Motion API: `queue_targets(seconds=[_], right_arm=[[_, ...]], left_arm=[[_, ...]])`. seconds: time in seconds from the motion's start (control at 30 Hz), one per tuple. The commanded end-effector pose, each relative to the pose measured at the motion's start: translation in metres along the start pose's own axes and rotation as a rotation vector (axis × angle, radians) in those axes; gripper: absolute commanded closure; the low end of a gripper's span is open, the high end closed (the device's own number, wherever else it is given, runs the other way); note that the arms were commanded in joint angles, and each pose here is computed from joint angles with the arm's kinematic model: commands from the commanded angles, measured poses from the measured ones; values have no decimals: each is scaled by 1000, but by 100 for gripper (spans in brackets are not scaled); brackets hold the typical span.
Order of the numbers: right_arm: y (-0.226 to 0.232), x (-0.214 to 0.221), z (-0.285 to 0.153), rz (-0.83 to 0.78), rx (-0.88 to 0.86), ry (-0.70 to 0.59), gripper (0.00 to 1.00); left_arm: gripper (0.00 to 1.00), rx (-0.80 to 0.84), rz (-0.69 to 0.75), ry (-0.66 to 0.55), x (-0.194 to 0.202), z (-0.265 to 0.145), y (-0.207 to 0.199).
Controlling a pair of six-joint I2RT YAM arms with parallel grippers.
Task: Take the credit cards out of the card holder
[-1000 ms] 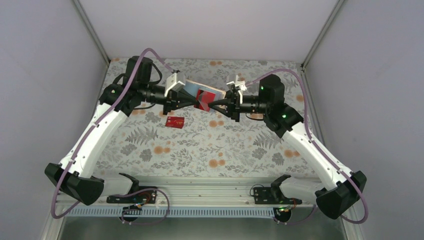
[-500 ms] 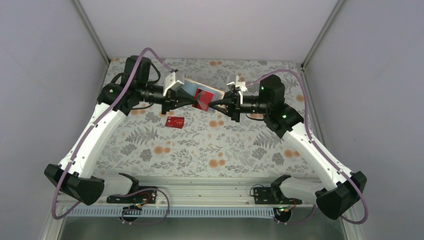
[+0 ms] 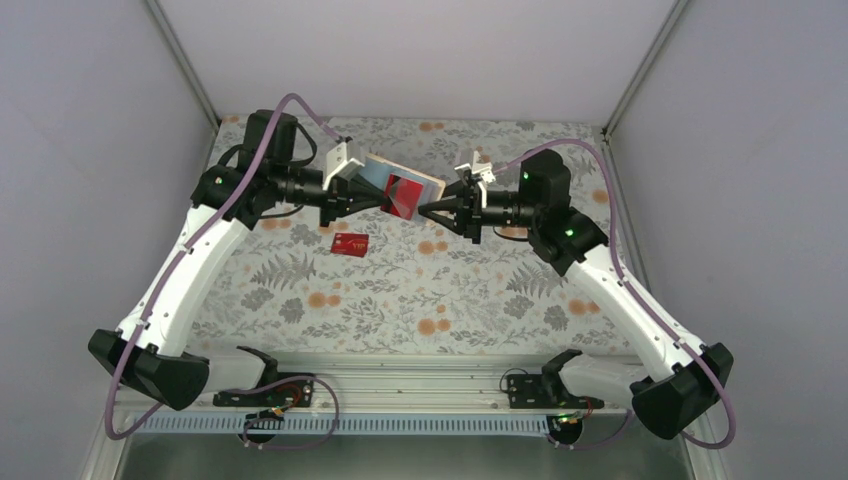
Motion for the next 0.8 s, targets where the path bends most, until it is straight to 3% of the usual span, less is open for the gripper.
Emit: queue_targets(seconds=[0.0, 0.1, 0.2, 0.33, 0.77], right_arm=[[9, -4, -8, -19, -29, -16, 80], [9, -4, -8, -21, -33, -18, 78], [10, -5, -9, -21, -30, -25, 89], [7, -5, -6, -10, -34, -29, 95], [11, -4, -21, -35, 0, -28, 96]], left_arm=[[98, 6, -21, -56, -14, -9, 2], [98, -4, -11, -52, -14, -9, 4], [98, -18, -11, -43, -11, -8, 6], [98, -3, -13, -45, -10, -7, 4], [98, -129, 69, -5, -13, -27, 17]])
Point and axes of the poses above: each gripper's point midway between its finger pads, its own z axis out along the fingers, its own y axis along the line the jaws close on, x = y × z, the point moved 2 cm from there along -z, back along the fingers, and after that the axes turned 2 degrees about -z, right-handed, at the moved point
